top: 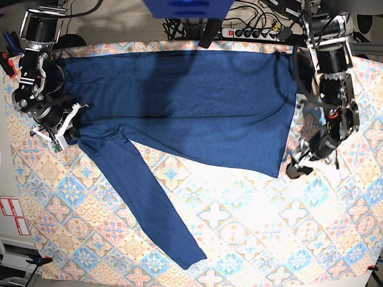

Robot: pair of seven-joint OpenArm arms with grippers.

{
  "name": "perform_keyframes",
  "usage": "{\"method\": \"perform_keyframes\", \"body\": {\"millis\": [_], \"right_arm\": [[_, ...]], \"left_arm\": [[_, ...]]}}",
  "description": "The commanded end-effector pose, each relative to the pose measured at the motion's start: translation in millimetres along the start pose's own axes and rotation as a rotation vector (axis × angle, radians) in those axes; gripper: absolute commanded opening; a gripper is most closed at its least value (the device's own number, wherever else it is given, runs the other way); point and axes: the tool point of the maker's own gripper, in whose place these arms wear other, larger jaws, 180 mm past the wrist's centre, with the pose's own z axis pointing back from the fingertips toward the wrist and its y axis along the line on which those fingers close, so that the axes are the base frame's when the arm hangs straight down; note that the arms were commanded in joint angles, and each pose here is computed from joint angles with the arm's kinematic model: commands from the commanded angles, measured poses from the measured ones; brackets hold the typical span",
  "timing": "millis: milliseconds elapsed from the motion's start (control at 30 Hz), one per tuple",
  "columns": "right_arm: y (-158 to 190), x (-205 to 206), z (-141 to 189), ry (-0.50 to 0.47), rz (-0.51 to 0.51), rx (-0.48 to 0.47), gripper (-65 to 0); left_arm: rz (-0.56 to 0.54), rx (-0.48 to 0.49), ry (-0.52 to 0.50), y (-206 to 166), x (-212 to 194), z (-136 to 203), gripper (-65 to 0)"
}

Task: Fold the T-shirt properly
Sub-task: 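Fold the held side edges toward the collar with both grippers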

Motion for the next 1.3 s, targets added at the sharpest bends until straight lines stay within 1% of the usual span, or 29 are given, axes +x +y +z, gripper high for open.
{"method": "perform_keyframes", "body": {"millis": [0,233,467,533,733,767,867,900,1000,1100,1200,1267], "right_arm": [[-11,17,6,-0.051,0.015,-0.021,-64.3],[-12,17,6,-0.052,0.014,-0.023,-64.3],[-13,18,7,-0.053,0.013,-0.025,-64.3],[-13,18,7,-0.053,0.013,-0.025,-64.3],[-13,18,7,-0.055,0.014,-0.025,-64.3],[-13,19,7,-0.056,0.015,-0.026,-64.3],[-13,19,7,-0.056,0.015,-0.026,-64.3],[-13,19,7,-0.056,0.015,-0.026,-64.3],[-13,20,7,-0.058,0.017,-0.026,-64.3],[-13,27,10,-0.075,0.032,-0.031,-64.3],[-13,31,11,-0.084,0.040,-0.033,-64.3],[-13,31,11,-0.084,0.040,-0.033,-64.3]], "left_arm": [[0.010,0.001,-0.010,2,9,-4,-30.7],[0.002,0.022,0.004,6,-11,-23,-30.7],[0.026,0.059,0.023,22,-26,-26,-30.7],[0.034,0.064,0.035,25,-31,-27,-30.8],[0.086,0.086,0.097,32,-63,-34,-31.4],[0.082,0.085,0.110,30,-69,-35,-31.4],[-0.001,0.084,0.173,23,-89,-39,-32.1],[-0.023,0.080,0.192,20,-96,-40,-33.6],[-0.034,0.074,0.208,17,-100,-41,-40.2],[-0.029,0.083,0.218,23,-107,-38,-52.4],[-0.040,0.069,0.209,17,-105,-37,-65.0],[-0.055,0.055,0.205,13,-106,-33,-65.0]]}}
